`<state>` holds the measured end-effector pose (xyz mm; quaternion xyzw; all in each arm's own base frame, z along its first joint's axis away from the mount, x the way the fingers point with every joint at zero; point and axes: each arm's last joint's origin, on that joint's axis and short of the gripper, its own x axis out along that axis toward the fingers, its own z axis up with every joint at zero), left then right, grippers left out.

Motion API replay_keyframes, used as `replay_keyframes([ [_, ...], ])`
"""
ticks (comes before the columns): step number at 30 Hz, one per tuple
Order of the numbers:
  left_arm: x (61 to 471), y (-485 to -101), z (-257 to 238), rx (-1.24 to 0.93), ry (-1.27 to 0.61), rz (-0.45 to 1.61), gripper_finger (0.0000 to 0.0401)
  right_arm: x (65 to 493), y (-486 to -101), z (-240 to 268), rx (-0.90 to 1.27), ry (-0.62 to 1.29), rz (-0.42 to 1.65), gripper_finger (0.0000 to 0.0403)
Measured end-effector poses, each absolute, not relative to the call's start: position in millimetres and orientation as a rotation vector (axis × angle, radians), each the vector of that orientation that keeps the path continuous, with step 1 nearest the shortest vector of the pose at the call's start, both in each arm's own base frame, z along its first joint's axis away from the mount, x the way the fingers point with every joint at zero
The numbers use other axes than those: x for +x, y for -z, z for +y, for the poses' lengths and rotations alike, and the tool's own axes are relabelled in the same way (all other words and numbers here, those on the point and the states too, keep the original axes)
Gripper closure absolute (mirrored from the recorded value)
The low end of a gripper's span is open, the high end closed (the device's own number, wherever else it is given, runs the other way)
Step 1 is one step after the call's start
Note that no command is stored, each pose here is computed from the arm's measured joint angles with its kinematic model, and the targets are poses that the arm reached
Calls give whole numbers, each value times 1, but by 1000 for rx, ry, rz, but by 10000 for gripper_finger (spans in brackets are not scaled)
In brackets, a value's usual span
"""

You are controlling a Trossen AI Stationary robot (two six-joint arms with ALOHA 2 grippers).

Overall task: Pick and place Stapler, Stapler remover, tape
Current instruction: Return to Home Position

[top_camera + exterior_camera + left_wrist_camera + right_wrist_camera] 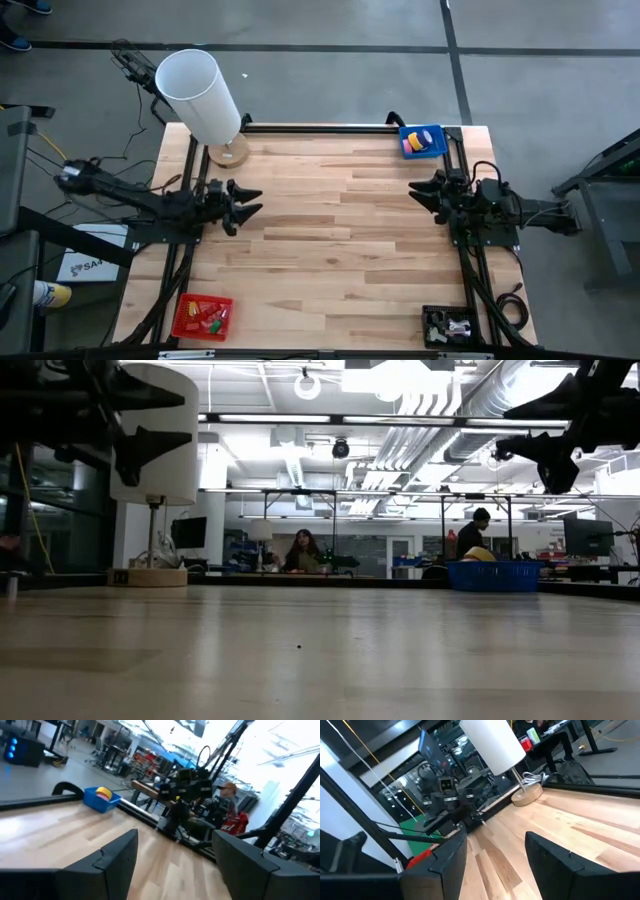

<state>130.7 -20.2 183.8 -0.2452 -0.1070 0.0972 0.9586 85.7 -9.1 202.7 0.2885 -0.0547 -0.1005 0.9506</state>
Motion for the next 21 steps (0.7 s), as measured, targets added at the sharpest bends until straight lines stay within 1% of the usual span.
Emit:
replay_keyframes([
  [4,130,-185,-2,-452,-190,-224,151,86,-203,-9,577,201,-112,210],
  [9,125,-180,13,-438,-139,-146,151,86,-199,-9,545,220,-66,210],
  [13,120,-174,17,-431,-171,-87,151,87,-193,-10,512,255,-51,210],
  [17,117,-170,17,-421,-192,-45,151,92,-179,-11,483,273,-70,210],
  [21,114,-166,15,-429,-172,3,151,97,-171,-10,445,226,-106,210],
])
